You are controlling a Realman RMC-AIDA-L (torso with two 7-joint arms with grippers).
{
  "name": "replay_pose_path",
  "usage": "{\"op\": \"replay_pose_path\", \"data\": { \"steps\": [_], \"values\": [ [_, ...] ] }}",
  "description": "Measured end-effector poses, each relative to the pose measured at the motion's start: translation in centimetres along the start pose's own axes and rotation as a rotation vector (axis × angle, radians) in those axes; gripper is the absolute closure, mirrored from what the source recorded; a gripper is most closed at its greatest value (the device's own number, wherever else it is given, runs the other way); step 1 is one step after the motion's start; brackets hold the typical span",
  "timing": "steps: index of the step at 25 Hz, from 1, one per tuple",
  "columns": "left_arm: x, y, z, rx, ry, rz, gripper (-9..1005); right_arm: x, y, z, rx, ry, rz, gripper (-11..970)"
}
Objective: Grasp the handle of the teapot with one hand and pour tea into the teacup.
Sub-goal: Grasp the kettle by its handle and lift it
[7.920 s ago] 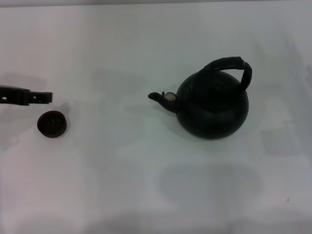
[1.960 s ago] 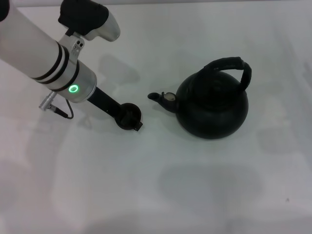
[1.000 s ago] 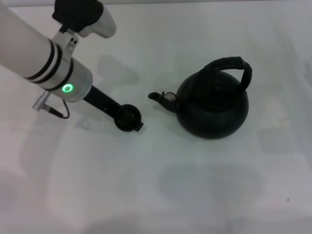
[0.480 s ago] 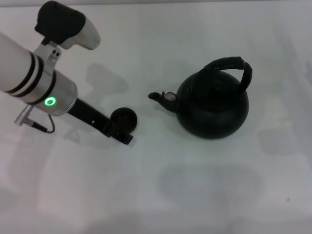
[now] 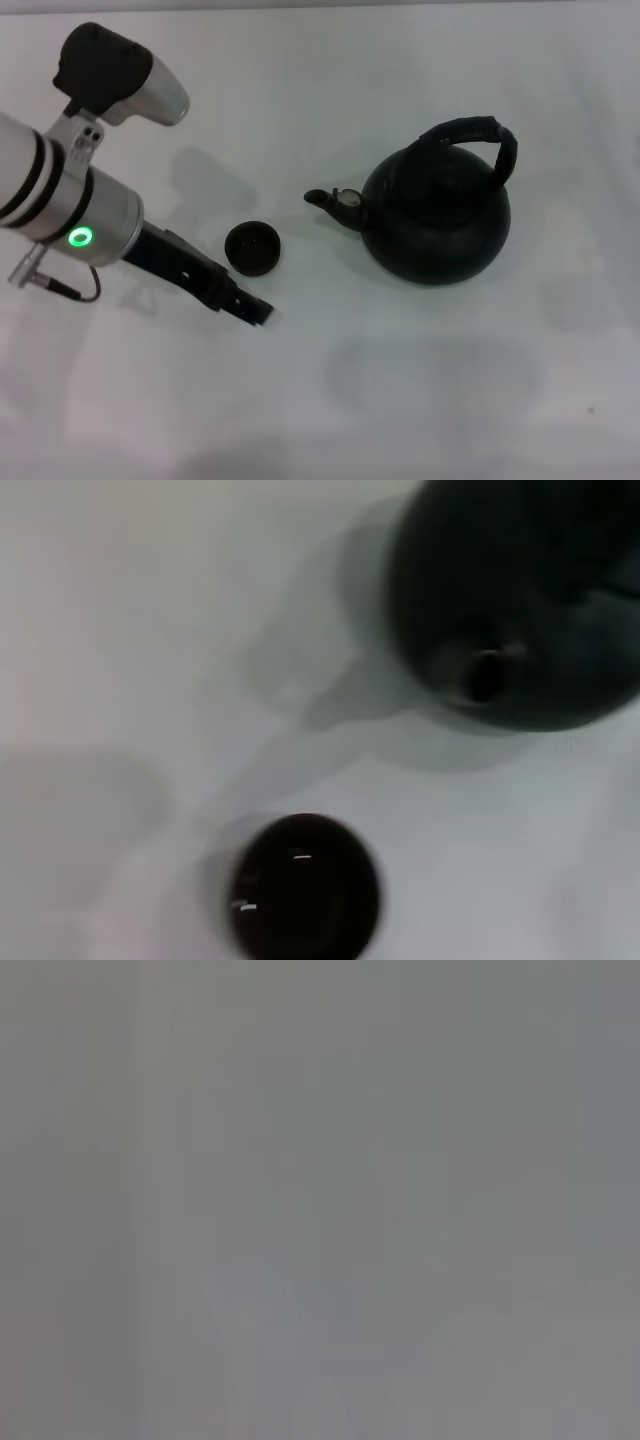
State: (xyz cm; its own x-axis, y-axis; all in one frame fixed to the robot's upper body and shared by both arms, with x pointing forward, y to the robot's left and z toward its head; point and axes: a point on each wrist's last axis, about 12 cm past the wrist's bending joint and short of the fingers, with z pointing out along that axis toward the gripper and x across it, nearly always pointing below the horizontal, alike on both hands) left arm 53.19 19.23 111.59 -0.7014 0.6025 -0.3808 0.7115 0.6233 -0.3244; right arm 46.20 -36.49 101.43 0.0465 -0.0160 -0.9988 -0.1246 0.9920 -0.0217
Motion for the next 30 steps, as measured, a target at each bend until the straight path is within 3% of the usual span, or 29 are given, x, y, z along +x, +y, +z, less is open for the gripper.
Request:
{"op": "replay_pose_path", "data": {
  "steps": [5, 9, 11, 16, 20, 23, 30],
  "values": [
    [1.5, -1.5, -0.9, 0.152, -0.151, 0.158, 153, -0.6, -0.8, -2.6, -0.062, -0.032, 0.021, 88],
    [3.2, -1.8, -1.5, 0.222, -0.289, 0.271, 153, -1.3, -1.9, -4.4, -0.125, -0.026, 0.033, 89],
    [3.8, -1.3, -1.8, 0.228, -0.347, 0.270, 153, -1.6, -2.0, -5.0, -0.169, 0.001, 0.029, 90],
    [6.2, 1.6, -3.6, 0.226, -0.616, 0.215, 154, -2.6, -1.4, -6.5, -0.283, 0.163, 0.017, 91],
    [9.7, 3.4, -3.9, 0.144, -0.879, 0.236, 155, -4.3, -0.1, -6.5, -0.367, 0.239, 0.003, 92],
    [12.3, 4.4, -3.9, 0.043, -1.050, 0.186, 155, -4.8, 1.2, -5.6, -0.433, 0.261, 0.018, 91],
    [16.1, 5.1, -3.3, -0.126, -1.202, 0.105, 156, -4.1, 4.5, -1.1, -0.551, 0.275, -0.016, 92]
  ]
}}
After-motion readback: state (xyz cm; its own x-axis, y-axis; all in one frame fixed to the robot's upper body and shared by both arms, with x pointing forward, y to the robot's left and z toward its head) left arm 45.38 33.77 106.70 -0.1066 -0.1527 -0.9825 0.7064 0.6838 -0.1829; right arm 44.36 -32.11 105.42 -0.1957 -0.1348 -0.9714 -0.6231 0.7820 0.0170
